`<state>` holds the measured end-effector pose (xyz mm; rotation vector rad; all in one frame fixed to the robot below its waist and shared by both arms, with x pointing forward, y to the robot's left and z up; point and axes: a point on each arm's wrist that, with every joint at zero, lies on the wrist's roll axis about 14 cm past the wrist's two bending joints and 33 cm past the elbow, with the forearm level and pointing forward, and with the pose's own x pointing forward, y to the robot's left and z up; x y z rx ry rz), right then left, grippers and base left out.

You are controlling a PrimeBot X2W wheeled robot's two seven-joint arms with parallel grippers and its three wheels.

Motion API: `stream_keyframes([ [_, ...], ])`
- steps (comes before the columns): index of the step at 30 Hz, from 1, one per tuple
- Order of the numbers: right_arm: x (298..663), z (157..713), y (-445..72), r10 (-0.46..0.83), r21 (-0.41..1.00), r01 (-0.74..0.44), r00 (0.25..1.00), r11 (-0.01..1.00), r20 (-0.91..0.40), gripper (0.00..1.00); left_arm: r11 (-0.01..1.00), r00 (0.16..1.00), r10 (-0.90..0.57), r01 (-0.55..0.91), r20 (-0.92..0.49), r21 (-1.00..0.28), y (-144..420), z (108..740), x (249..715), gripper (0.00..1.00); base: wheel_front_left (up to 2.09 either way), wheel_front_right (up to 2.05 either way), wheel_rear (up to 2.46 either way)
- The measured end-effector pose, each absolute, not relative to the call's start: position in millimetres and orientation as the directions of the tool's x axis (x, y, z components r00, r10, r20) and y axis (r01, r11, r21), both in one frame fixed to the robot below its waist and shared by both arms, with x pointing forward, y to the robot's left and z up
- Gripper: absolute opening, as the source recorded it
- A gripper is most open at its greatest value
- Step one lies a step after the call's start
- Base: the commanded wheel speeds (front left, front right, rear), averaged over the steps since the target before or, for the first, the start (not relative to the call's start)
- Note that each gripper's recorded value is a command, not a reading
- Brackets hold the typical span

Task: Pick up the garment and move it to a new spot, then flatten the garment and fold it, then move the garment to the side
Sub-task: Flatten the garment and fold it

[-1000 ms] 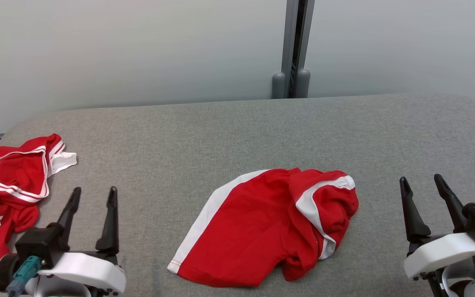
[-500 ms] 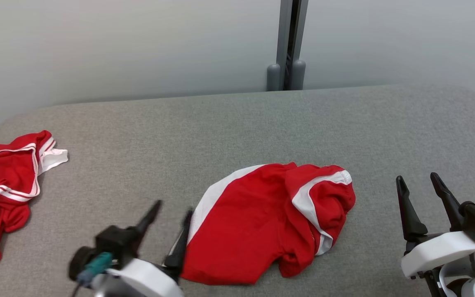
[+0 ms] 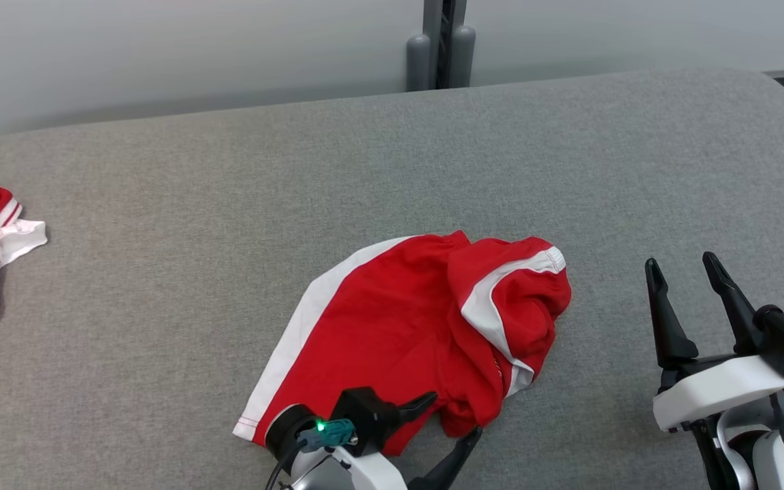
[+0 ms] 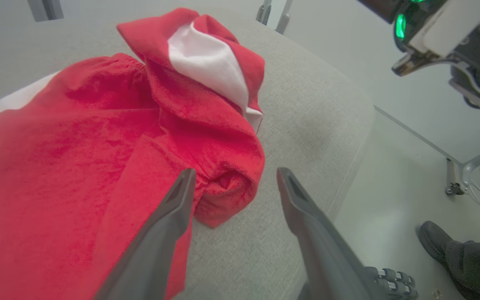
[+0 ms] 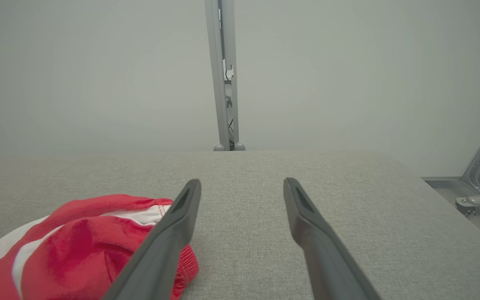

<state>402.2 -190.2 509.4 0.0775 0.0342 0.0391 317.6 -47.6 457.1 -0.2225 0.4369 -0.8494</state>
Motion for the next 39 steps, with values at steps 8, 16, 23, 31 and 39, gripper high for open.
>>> stream_keyframes([
  [8,410.9,495.6,-201.6,0.008,0.088,-0.003,0.998,0.996,-0.057,1.00,0.560,0.459,-0.825,0.744,-0.331,-0.364,-76.6,434.4,318.1,1.00,0.00,0.00,0.00],
  [16,411.3,482.9,-218.3,-0.040,0.081,0.046,0.996,0.996,-0.083,1.00,0.531,0.411,-0.838,0.766,-0.359,-0.363,-90.9,412.8,323.4,0.00,0.00,0.00,0.00],
  [23,415.1,480.3,-218.3,-0.041,0.094,0.049,0.996,0.994,-0.080,1.00,0.554,0.449,-0.825,0.759,-0.342,-0.341,-75.3,420.1,334.4,0.00,0.00,0.00,0.00],
  [31,427.1,482.5,-198.0,0.015,0.111,-0.008,0.998,0.994,-0.063,1.00,0.633,0.540,-0.773,0.687,-0.333,-0.356,-32.5,443.8,339.7,0.00,0.00,0.00,0.00],
  [39,438.6,484.6,-179.9,0.063,0.124,-0.056,0.997,0.991,-0.053,1.00,0.748,0.674,-0.664,0.589,-0.324,-0.306,25.9,474.2,353.9,0.00,0.00,0.00,0.00],
])
